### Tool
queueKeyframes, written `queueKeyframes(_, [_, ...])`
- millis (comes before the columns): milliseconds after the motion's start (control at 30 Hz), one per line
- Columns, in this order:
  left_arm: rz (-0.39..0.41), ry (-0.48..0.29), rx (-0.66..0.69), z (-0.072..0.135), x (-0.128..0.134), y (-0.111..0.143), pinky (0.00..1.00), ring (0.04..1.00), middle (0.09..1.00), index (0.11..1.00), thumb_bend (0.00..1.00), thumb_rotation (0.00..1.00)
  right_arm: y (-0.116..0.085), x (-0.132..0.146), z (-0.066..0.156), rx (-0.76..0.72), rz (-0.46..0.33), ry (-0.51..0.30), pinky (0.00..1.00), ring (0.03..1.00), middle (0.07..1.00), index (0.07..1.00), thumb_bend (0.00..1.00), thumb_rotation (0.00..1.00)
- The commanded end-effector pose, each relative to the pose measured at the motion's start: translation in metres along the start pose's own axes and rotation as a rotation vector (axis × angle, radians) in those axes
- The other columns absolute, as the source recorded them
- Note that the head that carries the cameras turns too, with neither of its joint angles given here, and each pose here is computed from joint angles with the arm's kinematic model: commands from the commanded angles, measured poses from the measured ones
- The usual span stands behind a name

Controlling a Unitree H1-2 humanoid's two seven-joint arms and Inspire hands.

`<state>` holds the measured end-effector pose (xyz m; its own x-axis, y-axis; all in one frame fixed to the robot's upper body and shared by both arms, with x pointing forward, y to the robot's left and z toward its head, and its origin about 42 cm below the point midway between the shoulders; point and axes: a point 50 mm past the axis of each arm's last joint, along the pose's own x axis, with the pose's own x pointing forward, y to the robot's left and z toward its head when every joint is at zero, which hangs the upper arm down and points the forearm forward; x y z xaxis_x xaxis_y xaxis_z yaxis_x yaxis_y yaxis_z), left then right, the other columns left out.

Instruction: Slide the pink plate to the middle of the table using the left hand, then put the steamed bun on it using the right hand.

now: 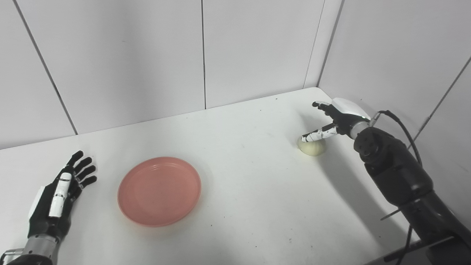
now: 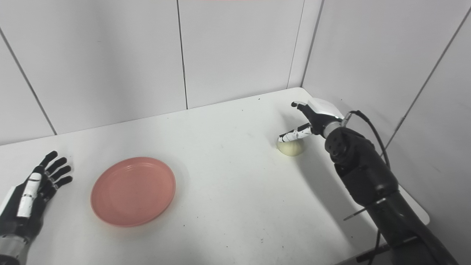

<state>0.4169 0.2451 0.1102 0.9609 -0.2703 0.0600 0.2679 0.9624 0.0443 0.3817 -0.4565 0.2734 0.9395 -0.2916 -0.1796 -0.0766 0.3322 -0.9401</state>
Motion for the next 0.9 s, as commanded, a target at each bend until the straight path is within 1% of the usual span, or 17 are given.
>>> queueKeyframes(0, [0.030,0.169,-0.038,-0.058,-0.052,0.004,0.82,0.870,0.893,0.894,0.50,0.94,-0.027,0.001,0.010,-0.005,-0.069,-0.029,0.71,0.837,0.885,0.884,1.00,0.47])
queueKeyframes(133, [0.023,0.172,-0.026,-0.062,-0.053,0.006,0.84,0.879,0.902,0.905,0.51,0.96,-0.021,0.004,0.013,-0.016,-0.053,-0.026,0.67,0.816,0.880,0.881,1.00,0.47])
queueKeyframes(333, [0.023,0.176,-0.032,-0.063,-0.053,0.007,0.84,0.875,0.898,0.900,0.52,0.95,-0.015,0.007,0.015,-0.034,-0.032,-0.018,0.67,0.816,0.883,0.876,1.00,0.46])
queueKeyframes(567, [0.017,0.164,-0.024,-0.062,-0.055,0.007,0.83,0.869,0.893,0.896,0.53,0.95,-0.013,0.005,0.016,-0.048,-0.012,-0.019,0.63,0.795,0.882,0.869,1.00,0.39])
queueKeyframes(800, [0.013,0.168,-0.025,-0.061,-0.055,0.007,0.84,0.873,0.895,0.898,0.52,0.95,-0.014,0.006,0.014,-0.060,0.020,-0.007,0.64,0.795,0.875,0.862,1.00,0.32])
queueKeyframes(867, [0.010,0.166,-0.021,-0.060,-0.056,0.007,0.84,0.872,0.894,0.897,0.53,0.96,-0.013,0.007,0.012,-0.056,0.027,-0.001,0.65,0.799,0.879,0.864,1.00,0.32])
